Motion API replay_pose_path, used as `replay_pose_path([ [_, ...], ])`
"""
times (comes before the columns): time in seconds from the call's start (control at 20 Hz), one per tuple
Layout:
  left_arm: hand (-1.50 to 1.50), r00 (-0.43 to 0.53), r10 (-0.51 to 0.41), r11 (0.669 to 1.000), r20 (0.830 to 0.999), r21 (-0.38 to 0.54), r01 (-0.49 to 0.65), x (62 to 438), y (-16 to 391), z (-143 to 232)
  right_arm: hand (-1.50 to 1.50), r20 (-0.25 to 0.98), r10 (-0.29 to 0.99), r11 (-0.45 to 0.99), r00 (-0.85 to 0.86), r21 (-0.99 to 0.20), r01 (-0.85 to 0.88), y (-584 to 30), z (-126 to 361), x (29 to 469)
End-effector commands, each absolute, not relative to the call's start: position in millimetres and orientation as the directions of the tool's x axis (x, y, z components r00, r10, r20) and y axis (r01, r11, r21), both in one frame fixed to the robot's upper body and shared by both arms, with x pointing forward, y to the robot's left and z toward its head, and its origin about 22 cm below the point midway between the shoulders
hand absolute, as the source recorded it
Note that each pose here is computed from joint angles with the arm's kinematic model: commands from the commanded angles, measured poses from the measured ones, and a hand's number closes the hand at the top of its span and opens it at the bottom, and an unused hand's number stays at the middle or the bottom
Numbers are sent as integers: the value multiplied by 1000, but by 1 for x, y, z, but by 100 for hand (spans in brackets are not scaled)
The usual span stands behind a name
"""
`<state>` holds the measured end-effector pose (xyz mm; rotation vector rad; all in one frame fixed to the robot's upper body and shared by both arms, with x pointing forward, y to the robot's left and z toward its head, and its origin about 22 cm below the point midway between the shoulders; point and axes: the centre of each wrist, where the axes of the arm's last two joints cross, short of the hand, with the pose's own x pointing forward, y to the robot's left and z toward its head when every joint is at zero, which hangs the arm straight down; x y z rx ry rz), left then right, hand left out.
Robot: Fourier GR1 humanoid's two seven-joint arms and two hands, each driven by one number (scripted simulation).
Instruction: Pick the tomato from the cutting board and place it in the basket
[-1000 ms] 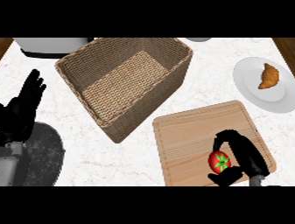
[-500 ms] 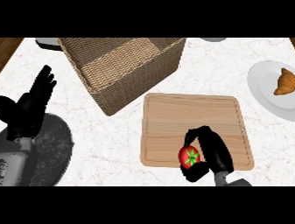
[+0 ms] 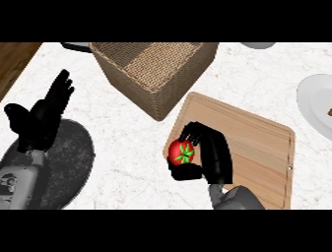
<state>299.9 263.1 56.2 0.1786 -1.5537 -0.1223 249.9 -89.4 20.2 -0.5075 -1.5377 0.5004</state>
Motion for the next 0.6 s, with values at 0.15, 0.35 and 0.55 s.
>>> replay_pose_path([
  [0.15,0,25,-205,979,978,205,-5,304,256,53,150,855,504,853,-123,-470,226,-50,57,260],
  [0.35,0,18,-202,979,979,201,14,308,247,57,150,861,499,841,-97,-454,293,-37,68,275],
  [0.55,0,12,-207,978,978,207,14,308,248,55,150,880,469,833,-78,-412,370,-28,88,296],
])
